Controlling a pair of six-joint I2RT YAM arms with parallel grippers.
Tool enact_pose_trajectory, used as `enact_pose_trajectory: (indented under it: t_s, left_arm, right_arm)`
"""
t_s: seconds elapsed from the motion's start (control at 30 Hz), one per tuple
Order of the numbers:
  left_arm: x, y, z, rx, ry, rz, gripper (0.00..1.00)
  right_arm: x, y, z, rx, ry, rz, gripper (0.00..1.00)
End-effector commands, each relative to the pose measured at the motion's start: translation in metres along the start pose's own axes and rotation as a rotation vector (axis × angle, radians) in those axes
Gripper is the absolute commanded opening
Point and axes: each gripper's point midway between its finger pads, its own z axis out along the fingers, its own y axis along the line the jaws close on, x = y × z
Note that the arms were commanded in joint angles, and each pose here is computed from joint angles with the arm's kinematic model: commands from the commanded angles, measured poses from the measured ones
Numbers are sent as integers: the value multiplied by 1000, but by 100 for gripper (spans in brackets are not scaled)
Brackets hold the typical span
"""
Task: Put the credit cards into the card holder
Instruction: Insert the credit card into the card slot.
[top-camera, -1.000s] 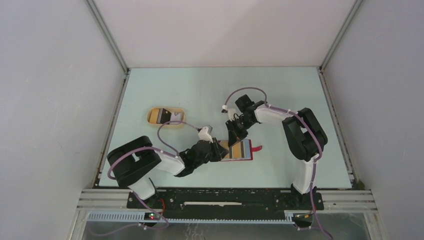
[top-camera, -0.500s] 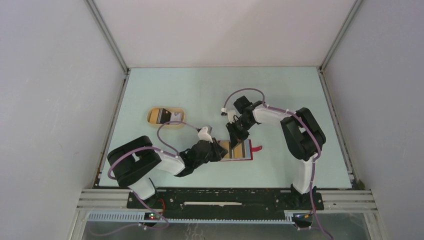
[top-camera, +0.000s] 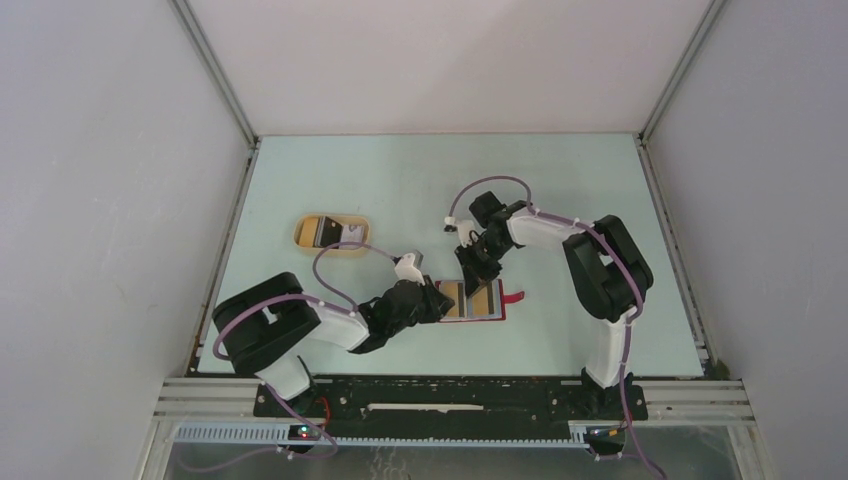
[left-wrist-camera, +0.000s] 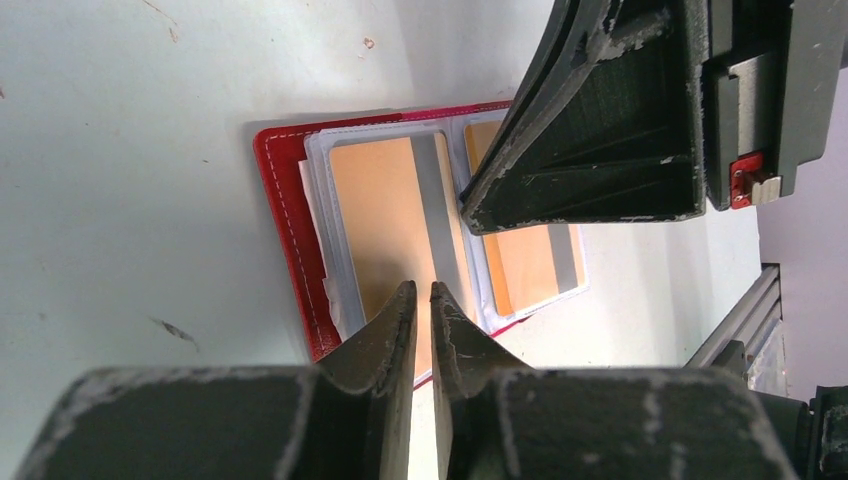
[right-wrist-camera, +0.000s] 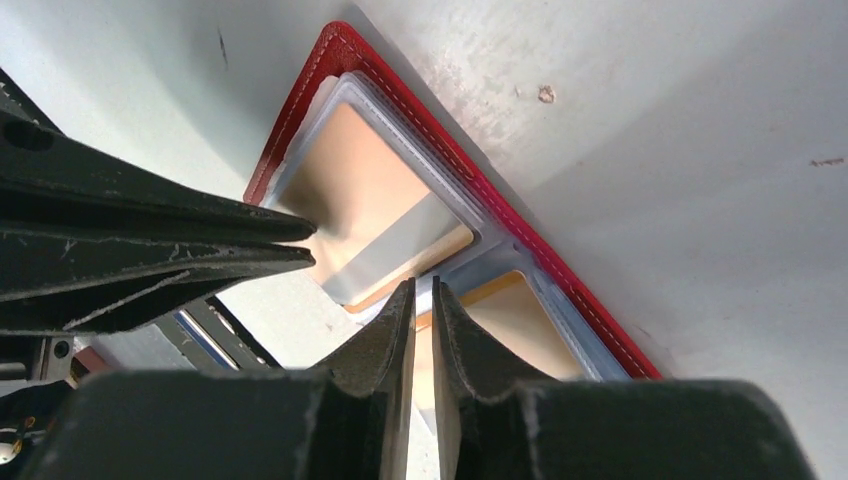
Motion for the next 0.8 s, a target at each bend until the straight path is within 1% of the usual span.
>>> enact_pose_trajectory:
  t_s: [0.0,0.17,0.3,0.4,0.5,0.63,0.67,0.73,0.77]
  left_arm:
    - [6,33,-6,-126,19,45,16]
    - [-6,22,-12,-106,-1,77,17]
    - [-24,3,-22,-57,-39,123,19]
    - [-41,-10,-33,-22,-83,179,22]
    - [-63,-22,-48,-3,-140,251,23]
    - [-100,-39,-76,13,-254,319,25]
    - [-108,-42,-84,15,-283,329,27]
    - [-123,-45,-101,14,-339,343,33]
    - [-130,-45,-108,9,-363,348,36]
  right_arm:
    - [-6,3,-27,-9,-51,-39,20]
    - [-9,27,-56,-124,-115,-114,20]
    - [-10,36,-86,-159,-180,-201,20]
    - [-13,40,-116,-154,-266,-271,20]
    - [-17,43,-160,-106,-400,-355,20]
    - [-19,43,-220,-5,-595,-434,22]
    - [-19,42,-232,32,-638,-450,24]
    - [-17,40,-255,113,-716,-475,30]
    - [-16,37,-263,154,-747,-475,36]
